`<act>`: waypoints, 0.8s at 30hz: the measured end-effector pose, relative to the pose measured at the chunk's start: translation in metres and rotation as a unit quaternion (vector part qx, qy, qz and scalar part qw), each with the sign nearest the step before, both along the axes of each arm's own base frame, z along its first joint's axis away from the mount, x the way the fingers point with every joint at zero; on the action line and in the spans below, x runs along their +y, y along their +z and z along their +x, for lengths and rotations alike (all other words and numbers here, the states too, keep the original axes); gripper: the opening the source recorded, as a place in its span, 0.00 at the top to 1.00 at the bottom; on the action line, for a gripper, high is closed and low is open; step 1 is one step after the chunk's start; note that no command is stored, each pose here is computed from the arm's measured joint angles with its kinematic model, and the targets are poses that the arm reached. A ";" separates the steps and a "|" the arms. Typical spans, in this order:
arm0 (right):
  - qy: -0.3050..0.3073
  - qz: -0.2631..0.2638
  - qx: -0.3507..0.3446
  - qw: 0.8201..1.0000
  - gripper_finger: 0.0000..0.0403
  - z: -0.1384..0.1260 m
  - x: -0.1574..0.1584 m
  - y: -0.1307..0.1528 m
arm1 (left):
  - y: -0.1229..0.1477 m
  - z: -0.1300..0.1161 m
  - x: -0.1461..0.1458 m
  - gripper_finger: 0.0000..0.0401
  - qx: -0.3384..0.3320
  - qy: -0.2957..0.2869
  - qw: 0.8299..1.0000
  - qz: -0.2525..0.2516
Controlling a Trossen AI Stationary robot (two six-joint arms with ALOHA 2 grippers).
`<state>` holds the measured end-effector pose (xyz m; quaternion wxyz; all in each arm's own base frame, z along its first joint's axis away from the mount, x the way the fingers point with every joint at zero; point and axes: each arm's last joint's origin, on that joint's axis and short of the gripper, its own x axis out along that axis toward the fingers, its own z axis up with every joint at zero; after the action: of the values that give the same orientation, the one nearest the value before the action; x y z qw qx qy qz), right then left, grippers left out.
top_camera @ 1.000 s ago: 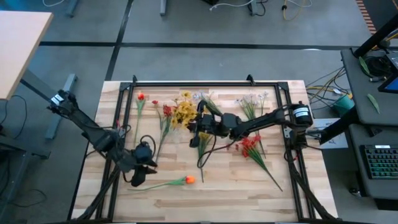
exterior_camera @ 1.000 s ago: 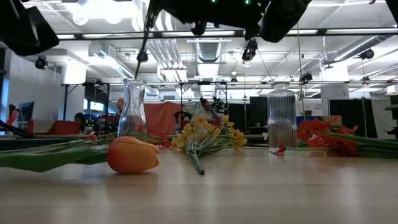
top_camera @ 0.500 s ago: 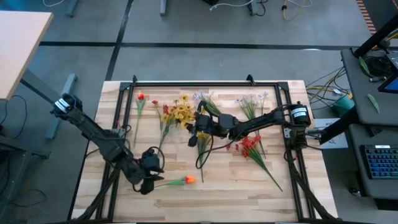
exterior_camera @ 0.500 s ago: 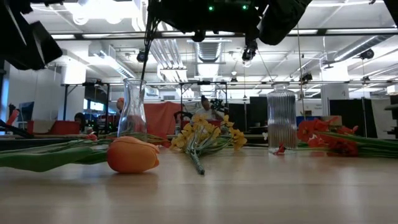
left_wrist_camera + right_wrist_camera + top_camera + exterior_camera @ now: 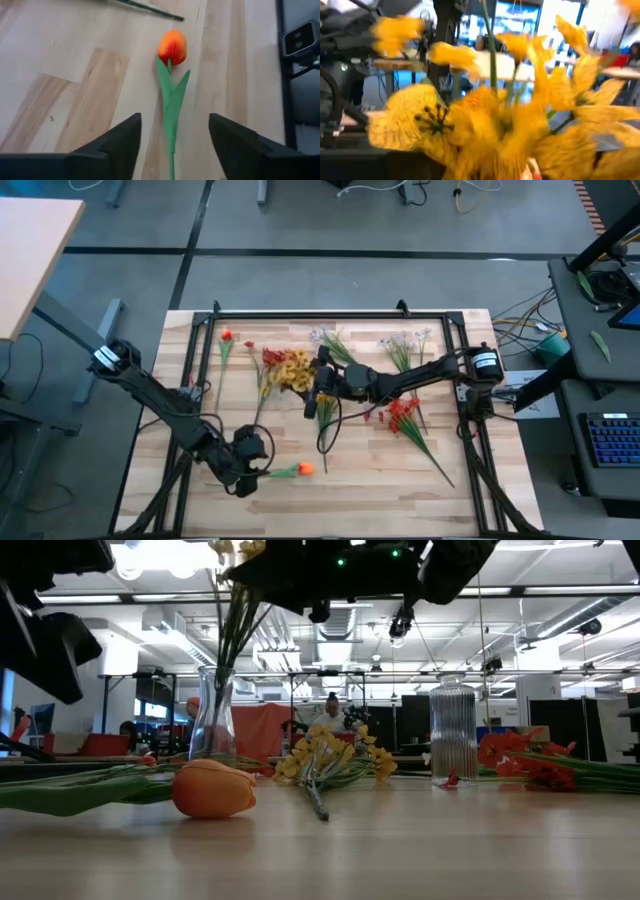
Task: Sort flowers into vase by color
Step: Put the right yellow flower into the left transparent vase
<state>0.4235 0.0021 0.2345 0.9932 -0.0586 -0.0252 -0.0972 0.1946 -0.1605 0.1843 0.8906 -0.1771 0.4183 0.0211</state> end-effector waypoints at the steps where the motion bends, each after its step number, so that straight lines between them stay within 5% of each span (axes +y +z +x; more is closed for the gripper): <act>1: 0.000 0.003 0.012 1.000 0.41 -0.001 0.000 0.001 | -0.002 0.001 -0.001 0.41 0.004 0.000 1.000 0.004; 11: -0.004 0.077 0.101 0.992 0.22 -0.026 0.000 0.027 | -0.035 0.011 -0.010 0.31 0.036 -0.004 0.999 0.037; 24: -0.001 0.116 0.128 0.985 0.18 -0.061 0.005 0.066 | -0.055 0.031 -0.029 0.32 0.056 -0.006 0.997 0.054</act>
<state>0.3621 0.0076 0.3005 0.9882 0.0448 0.1133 -0.0926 0.2259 -0.1896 0.1296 0.8740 -0.1248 0.4672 0.0479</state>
